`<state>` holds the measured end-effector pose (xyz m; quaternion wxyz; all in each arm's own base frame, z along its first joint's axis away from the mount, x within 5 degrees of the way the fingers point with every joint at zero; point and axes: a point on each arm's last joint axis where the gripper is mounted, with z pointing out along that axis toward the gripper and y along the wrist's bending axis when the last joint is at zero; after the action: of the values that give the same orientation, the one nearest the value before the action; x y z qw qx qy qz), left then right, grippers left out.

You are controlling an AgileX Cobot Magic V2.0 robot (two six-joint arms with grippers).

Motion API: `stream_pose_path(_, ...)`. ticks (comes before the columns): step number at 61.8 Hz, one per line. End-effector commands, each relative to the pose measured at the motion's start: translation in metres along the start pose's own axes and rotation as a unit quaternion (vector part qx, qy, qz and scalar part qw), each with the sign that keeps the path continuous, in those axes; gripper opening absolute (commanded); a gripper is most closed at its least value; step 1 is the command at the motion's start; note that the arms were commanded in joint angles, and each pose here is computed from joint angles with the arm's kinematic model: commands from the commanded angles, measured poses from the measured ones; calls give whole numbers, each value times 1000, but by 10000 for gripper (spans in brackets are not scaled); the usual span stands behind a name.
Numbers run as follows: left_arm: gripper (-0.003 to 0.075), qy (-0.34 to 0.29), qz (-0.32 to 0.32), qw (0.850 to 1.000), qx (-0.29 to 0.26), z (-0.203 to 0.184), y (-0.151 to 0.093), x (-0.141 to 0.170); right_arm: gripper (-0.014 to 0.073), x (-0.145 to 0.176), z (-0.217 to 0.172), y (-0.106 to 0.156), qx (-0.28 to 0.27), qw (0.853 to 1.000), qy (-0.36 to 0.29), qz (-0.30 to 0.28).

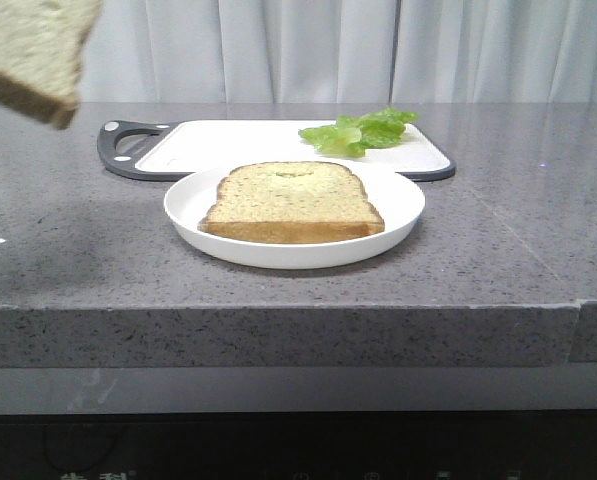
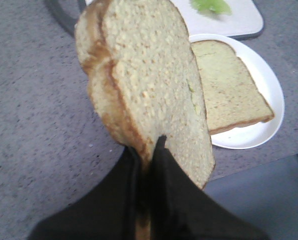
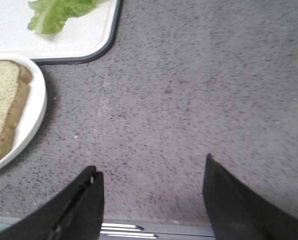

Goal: Left arm grabs bread, right arm adds lettuce
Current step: 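Lift the top bread slice off the plate with the left gripper, then reach the right gripper to the lettuce leaf and grasp it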

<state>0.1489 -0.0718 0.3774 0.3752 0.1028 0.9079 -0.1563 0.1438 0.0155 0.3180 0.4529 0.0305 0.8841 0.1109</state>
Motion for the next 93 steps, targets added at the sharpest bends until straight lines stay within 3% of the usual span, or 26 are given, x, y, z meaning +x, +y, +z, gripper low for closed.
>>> stream_pose_path(1,-20,-60,-15,998,-20,-15,4,-1,458,-27,8,6,-25,999,-32,7)
stream_pose_path(46,-20,-76,-14,996,-39,-27,9,7,458,-135,189,21,-176,981,31,72)
stream_pose_path(68,-20,-76,-14,996,-39,-27,9,7,458,-157,268,20,-218,970,52,92)
stream_pose_path(93,-20,-76,-14,996,-39,-27,9,7,452,-160,314,55,-259,962,54,65)
